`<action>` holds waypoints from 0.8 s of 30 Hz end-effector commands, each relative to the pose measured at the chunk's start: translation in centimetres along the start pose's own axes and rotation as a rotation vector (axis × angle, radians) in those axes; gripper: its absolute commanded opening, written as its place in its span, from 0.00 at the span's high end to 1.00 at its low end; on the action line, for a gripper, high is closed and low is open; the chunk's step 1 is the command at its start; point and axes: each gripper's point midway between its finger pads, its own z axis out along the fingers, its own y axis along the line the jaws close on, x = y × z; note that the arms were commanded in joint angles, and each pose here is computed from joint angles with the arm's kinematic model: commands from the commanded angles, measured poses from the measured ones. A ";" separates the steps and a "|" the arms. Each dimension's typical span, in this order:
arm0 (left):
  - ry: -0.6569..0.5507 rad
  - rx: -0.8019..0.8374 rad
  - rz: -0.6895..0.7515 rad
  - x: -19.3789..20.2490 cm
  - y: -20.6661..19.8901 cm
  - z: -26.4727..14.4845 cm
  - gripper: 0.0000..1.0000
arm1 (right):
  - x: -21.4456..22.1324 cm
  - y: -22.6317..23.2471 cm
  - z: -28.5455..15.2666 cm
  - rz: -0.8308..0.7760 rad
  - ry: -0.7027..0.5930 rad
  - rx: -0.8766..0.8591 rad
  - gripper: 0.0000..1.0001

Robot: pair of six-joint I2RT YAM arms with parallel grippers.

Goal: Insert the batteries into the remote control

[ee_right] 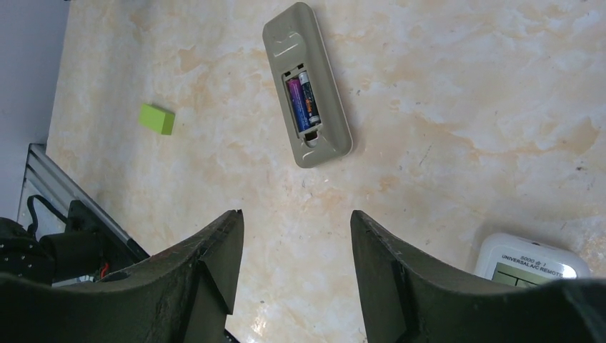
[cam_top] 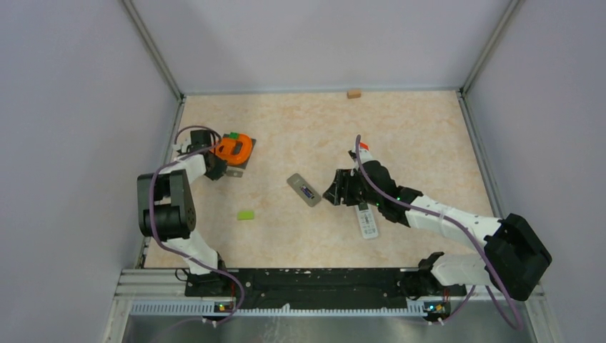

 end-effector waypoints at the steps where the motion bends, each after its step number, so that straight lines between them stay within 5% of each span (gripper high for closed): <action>1: 0.069 0.076 0.013 3.1 -1.0 -1.6 0.84 | -0.6 0.1 0.0 0.011 -0.029 -0.014 0.42; 10: 0.139 0.152 0.166 8.9 -3.3 -3.7 0.85 | -0.3 -0.2 0.4 0.027 -0.024 -0.004 0.44; 15: 0.095 0.110 0.219 8.3 -2.6 -4.3 0.84 | -0.4 -0.2 0.5 0.029 -0.024 -0.003 0.44; 24: 0.063 0.179 0.302 6.6 -4.5 -6.3 0.53 | -0.2 -0.1 0.9 0.035 -0.013 -0.007 0.44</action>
